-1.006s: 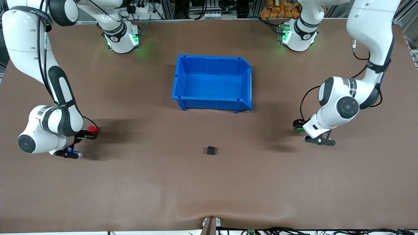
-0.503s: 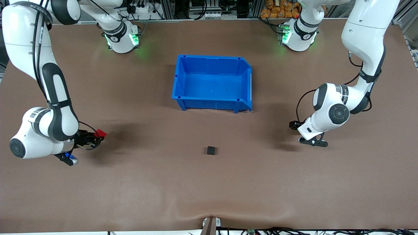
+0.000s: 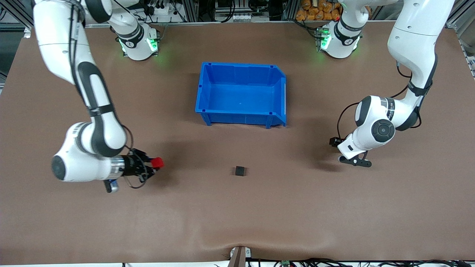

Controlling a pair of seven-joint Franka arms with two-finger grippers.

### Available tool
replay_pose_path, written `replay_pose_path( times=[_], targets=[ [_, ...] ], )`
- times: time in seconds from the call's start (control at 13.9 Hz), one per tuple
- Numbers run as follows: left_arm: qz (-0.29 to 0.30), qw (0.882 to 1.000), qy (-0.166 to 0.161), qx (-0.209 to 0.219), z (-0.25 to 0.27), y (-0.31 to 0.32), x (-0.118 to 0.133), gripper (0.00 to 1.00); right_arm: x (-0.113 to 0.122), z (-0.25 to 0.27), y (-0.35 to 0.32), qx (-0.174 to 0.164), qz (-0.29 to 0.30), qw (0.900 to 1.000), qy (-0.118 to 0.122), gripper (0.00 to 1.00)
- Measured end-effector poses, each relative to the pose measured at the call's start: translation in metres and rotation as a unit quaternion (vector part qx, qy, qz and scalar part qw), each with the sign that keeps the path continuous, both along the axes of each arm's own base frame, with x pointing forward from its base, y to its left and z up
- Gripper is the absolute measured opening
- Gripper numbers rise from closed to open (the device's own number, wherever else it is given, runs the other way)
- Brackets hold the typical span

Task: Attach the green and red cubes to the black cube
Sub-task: 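Carry the red cube and the green cube toward the black cube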

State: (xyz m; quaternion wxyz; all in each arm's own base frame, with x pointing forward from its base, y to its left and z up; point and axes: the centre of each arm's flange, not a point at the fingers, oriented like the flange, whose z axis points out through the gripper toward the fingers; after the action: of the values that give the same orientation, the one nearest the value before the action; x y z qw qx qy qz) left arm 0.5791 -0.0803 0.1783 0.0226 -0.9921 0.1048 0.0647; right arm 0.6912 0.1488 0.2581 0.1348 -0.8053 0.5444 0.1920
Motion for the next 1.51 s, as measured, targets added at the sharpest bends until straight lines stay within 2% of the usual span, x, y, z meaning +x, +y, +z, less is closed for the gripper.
replay_pose_path(
  times=[0.22, 0.36, 0.65, 0.86, 1.01, 1.15, 1.37, 1.51],
  targets=[
    [0.005, 1.000, 0.000, 0.001, 0.000, 0.000, 0.000, 0.56, -0.003, -0.012, 0.067, -0.014, -0.083, 0.996, -0.009, 0.40],
    [0.023, 1.000, -0.002, 0.003, 0.000, 0.000, 0.001, 0.39, -0.012, -0.031, 0.117, -0.025, -0.123, 0.992, -0.022, 0.40],
    [0.099, 0.995, -0.018, 0.009, 0.009, -0.005, 0.009, 0.40, -0.034, -0.052, 0.193, -0.033, -0.155, 0.987, -0.015, 0.40],
    [0.186, 0.982, -0.040, 0.012, 0.026, -0.032, 0.021, 0.40, -0.035, -0.044, 0.210, -0.028, -0.179, 0.983, -0.016, 0.40],
    [0.267, 0.962, -0.052, 0.019, 0.043, -0.063, 0.029, 0.40, -0.033, -0.046, 0.223, -0.023, -0.191, 0.981, -0.022, 0.40],
    [0.356, 0.932, -0.071, 0.018, 0.063, -0.096, 0.038, 0.40, -0.033, -0.060, 0.235, -0.023, -0.191, 0.981, -0.024, 0.40],
    [0.474, 0.876, -0.085, 0.004, 0.074, -0.141, 0.051, 0.40, -0.037, -0.078, 0.249, -0.025, -0.188, 0.981, -0.030, 0.40],
    [0.558, 0.827, -0.072, -0.008, 0.069, -0.168, 0.059, 0.40, -0.039, -0.084, 0.254, -0.024, -0.190, 0.981, -0.040, 0.40]
  ],
)
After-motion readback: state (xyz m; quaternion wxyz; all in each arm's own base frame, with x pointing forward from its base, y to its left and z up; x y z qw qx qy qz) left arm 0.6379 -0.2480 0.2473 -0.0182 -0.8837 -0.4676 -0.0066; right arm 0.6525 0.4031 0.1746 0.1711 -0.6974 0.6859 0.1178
